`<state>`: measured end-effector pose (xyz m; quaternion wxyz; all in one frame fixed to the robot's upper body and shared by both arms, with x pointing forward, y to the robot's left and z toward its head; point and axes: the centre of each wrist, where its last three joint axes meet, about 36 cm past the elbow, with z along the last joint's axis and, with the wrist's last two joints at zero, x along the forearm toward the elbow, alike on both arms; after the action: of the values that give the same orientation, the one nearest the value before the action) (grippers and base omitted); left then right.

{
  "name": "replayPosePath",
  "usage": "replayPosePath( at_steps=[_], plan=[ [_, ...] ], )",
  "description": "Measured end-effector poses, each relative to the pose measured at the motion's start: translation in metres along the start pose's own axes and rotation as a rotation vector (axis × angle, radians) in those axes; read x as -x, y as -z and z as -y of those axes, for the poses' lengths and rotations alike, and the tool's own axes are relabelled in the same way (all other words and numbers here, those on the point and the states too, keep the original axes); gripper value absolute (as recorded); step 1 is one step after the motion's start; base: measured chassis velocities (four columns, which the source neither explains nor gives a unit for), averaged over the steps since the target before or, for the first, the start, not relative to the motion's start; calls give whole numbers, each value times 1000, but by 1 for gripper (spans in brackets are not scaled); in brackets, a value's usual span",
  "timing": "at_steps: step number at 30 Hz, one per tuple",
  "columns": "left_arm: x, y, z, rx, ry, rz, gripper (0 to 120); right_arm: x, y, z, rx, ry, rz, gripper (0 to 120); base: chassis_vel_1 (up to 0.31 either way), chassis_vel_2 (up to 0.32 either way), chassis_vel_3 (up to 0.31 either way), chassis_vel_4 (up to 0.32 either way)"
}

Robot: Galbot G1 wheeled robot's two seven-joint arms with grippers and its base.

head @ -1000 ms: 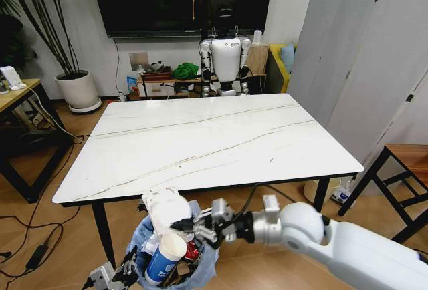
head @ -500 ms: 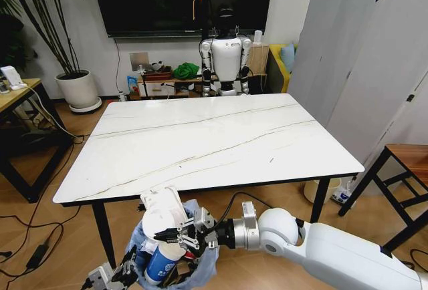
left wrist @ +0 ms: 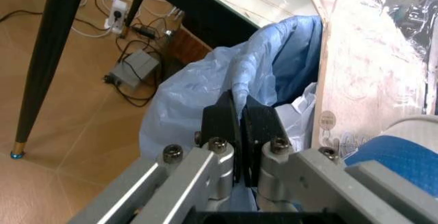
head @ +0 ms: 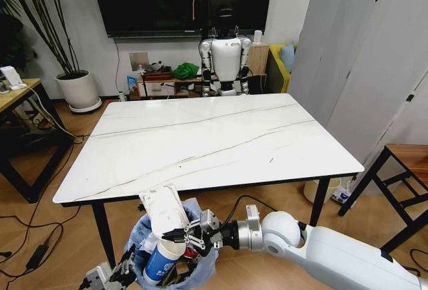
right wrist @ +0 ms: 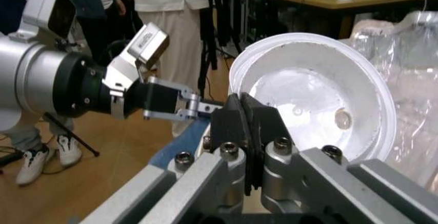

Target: Pick up the trash bin and place the trash from the table into it.

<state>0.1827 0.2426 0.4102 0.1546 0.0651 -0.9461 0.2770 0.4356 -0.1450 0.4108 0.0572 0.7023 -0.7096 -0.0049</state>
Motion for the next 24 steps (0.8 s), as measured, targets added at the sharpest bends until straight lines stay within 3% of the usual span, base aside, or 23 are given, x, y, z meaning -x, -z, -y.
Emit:
replayPosePath(
  at_steps=[5, 8, 18, 22, 24],
  plan=[
    [0, 0, 0, 1, 1, 0, 0, -4, -6, 2, -2, -7, -10, 0, 0, 0, 0, 0],
    [0, 0, 0, 0, 1, 1, 0, -6, -8, 3, -3, -7, -15, 15, 0, 0, 0, 0],
    [-1, 1, -1, 2, 2, 1, 0, -14, -7, 3, -9, -14, -19, 46, 0, 0, 0, 0],
    [-1, -1, -3, 10, 5, -8, 0, -25, 2, 2, -22, -30, -15, 65, 0, 0, 0, 0],
    [-1, -1, -4, 11, 5, -8, 0, -29, 4, 3, -24, -36, -14, 67, 0, 0, 0, 0]
  ],
)
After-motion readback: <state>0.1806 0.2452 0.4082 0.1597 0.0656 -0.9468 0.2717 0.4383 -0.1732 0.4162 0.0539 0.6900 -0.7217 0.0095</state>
